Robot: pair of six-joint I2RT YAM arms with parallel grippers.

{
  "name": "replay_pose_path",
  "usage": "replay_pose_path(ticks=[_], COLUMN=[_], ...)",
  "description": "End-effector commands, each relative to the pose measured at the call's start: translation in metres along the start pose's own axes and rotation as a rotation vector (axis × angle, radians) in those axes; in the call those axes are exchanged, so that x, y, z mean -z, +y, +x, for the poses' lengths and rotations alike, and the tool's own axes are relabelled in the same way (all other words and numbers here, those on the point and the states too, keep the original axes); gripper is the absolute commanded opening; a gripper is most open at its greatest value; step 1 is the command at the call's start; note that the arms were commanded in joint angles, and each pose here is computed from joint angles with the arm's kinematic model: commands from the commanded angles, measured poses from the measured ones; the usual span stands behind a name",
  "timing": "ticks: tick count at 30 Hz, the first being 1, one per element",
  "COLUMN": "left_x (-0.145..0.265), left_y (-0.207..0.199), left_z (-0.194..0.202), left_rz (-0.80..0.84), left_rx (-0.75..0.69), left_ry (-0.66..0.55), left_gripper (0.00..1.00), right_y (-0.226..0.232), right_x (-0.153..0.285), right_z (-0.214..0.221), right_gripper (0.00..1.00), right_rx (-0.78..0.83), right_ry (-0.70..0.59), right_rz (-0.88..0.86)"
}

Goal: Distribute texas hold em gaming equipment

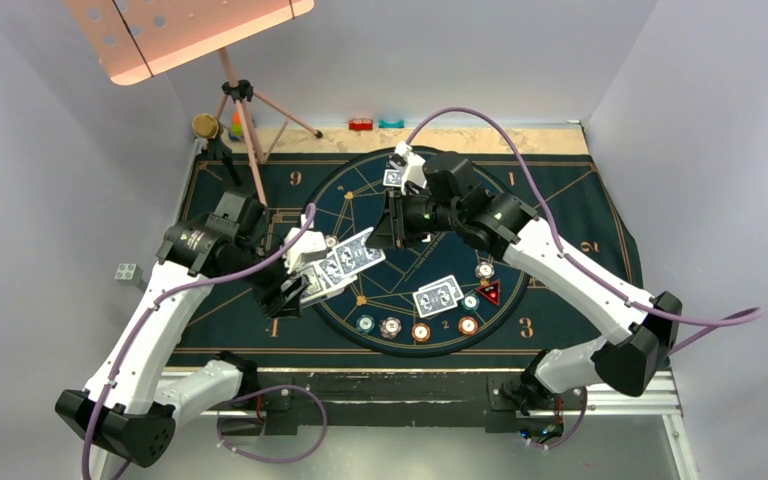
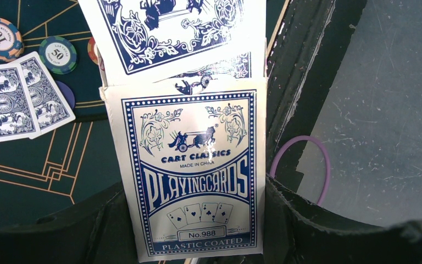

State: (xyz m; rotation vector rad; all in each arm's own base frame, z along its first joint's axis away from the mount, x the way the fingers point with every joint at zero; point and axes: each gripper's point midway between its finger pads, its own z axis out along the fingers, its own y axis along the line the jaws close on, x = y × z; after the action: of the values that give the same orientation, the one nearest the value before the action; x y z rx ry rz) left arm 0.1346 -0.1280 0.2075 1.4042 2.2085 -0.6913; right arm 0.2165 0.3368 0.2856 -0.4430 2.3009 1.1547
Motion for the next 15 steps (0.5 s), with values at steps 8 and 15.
replay_pose_path(ticks=[8,15], left_x=[0.004,0.002], left_y=[-0.002,-0.001], left_z=[-0.011,-0.01], left_rz=[0.0,-0.001], left_rx=[-0.034,-0.033], left_ry=[-0.051,-0.047], left_gripper=[0.0,0.0], right_y=[0.029,0.055], right_x=[0.023,0.039], right_z=[-0.021,-0.029], right_gripper=[0.12,0.03], right_rx=[0.064,0.081], right_ry=[-0.072,-0.094], right_rz=[-0.07,-0.166])
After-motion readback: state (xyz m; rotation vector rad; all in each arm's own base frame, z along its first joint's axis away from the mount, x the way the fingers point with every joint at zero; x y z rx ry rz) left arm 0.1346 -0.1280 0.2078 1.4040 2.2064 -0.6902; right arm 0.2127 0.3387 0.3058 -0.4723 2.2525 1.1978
